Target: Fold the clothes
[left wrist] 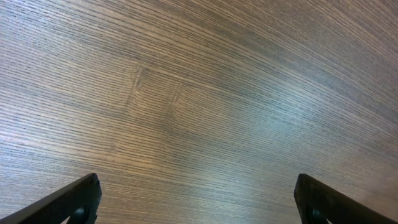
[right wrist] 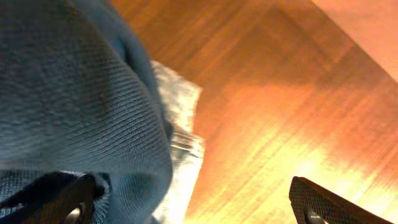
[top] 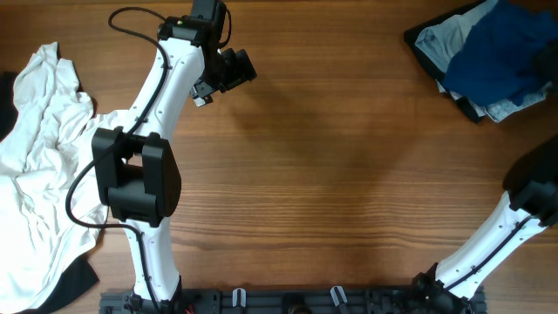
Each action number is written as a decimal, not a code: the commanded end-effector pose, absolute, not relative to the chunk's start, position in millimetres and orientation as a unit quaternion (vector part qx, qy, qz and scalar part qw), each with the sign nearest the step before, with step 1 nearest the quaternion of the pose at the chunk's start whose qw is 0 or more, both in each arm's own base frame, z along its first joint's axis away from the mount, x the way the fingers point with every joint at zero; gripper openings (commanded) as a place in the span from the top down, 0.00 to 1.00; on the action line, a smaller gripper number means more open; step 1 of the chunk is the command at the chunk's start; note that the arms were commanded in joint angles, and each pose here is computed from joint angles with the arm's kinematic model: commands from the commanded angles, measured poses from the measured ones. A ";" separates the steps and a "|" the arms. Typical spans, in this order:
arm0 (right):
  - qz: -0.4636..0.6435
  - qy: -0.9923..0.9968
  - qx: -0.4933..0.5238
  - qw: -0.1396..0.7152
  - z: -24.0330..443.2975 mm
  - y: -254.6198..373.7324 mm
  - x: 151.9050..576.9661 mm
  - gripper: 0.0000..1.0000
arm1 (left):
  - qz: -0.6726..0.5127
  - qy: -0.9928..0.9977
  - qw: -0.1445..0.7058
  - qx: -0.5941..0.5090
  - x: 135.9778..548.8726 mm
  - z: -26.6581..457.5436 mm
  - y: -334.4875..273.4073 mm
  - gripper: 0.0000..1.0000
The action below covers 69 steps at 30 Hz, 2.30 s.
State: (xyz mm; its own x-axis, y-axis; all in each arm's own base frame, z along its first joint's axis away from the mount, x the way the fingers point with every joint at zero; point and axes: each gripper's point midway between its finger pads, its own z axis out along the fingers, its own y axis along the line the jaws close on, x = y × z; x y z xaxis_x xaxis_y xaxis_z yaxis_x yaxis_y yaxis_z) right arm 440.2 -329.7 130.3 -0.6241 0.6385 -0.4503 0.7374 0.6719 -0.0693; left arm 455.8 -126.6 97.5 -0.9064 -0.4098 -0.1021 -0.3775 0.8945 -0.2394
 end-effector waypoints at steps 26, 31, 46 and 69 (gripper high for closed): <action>0.183 0.928 0.160 0.282 213.9 -149.9 505.8 0.96 | -0.128 0.964 0.115 -0.204 471.6 110.4 -129.6 0.00; 0.198 0.934 0.167 0.247 178.9 -137.1 516.3 0.96 | -0.122 0.965 0.109 -0.203 468.5 106.3 -127.7 0.00; 0.195 0.911 0.323 0.168 105.5 -224.2 478.9 0.96 | -0.115 0.970 0.070 -0.205 448.9 85.2 -127.0 0.00; 0.200 0.909 0.357 0.081 32.6 -221.6 461.1 0.96 | -0.112 0.970 0.059 -0.205 444.0 84.3 -126.6 0.00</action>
